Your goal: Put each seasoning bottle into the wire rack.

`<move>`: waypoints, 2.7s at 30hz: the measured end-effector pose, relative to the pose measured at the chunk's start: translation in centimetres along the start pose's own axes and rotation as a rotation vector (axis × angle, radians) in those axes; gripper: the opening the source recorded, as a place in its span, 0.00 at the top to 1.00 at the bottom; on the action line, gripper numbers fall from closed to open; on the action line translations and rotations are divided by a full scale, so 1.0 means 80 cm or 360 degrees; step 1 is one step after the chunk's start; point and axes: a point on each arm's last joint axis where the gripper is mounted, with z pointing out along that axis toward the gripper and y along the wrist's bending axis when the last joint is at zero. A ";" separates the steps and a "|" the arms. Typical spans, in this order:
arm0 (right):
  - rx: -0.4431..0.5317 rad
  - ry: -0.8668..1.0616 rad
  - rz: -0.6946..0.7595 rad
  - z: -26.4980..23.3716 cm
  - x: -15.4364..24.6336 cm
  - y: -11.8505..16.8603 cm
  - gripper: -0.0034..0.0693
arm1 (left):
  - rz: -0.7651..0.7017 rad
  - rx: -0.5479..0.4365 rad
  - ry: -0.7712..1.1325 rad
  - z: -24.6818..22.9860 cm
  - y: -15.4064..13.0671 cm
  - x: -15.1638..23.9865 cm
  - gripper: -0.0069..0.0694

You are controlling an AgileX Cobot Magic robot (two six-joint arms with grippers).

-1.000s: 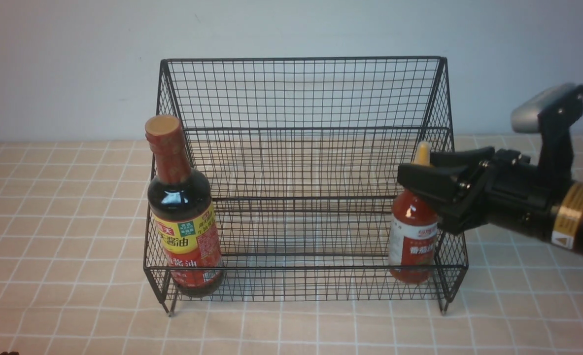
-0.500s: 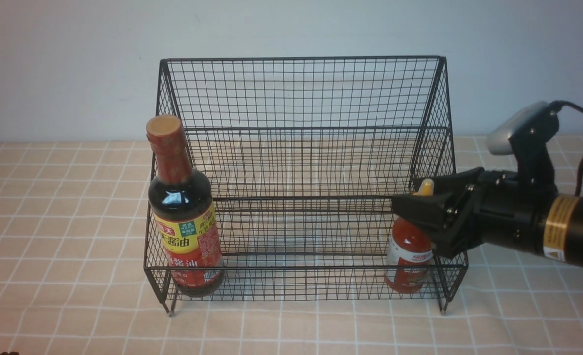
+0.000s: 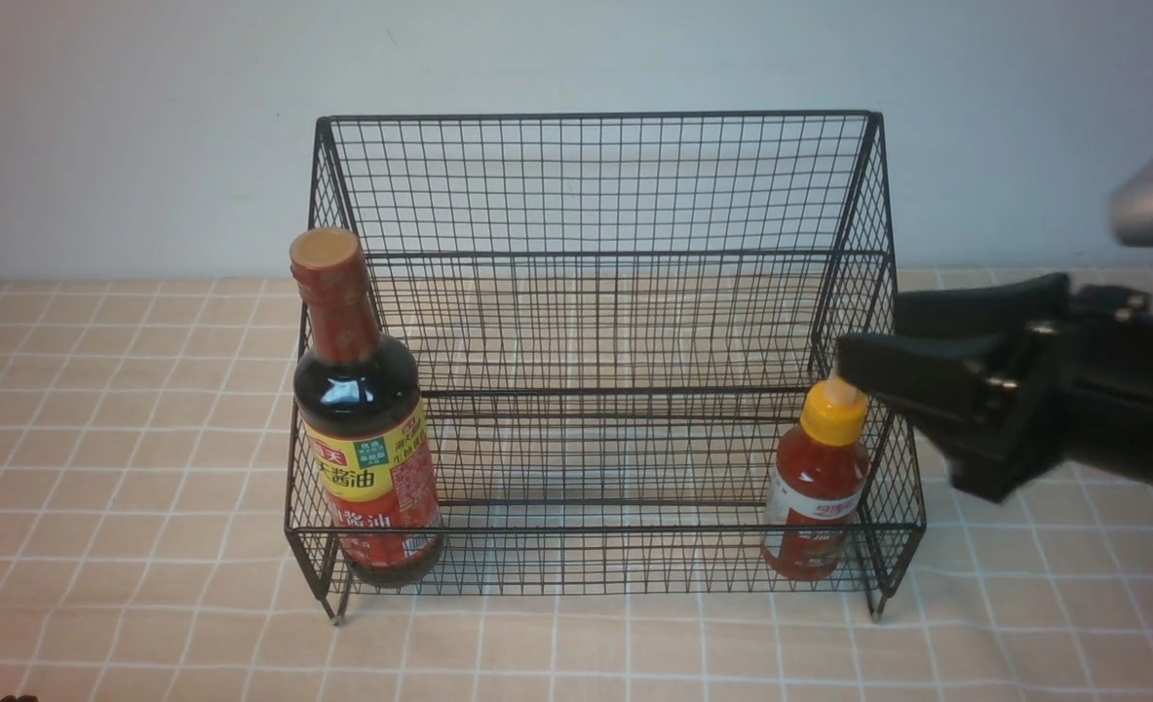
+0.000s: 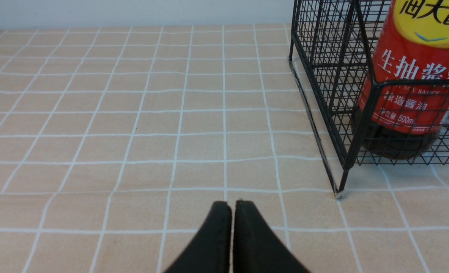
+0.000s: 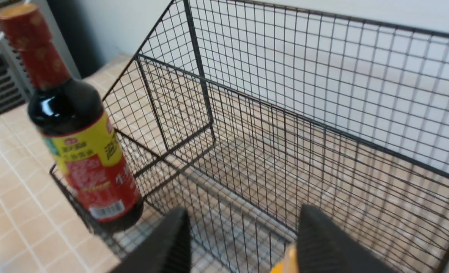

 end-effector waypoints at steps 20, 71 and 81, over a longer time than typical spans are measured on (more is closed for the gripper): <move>0.1712 0.0101 -0.1096 -0.172 -0.045 -0.023 0.97 | 0.0000 0.0000 0.0000 0.000 0.000 0.000 0.92; 0.1280 -0.0130 0.0120 -0.157 0.201 0.019 0.97 | 0.0000 0.0000 0.0000 0.000 0.000 0.000 0.92; 0.1269 -0.0132 0.0116 -0.160 0.207 0.024 0.97 | 0.0000 0.0000 0.0000 0.000 0.000 0.000 0.92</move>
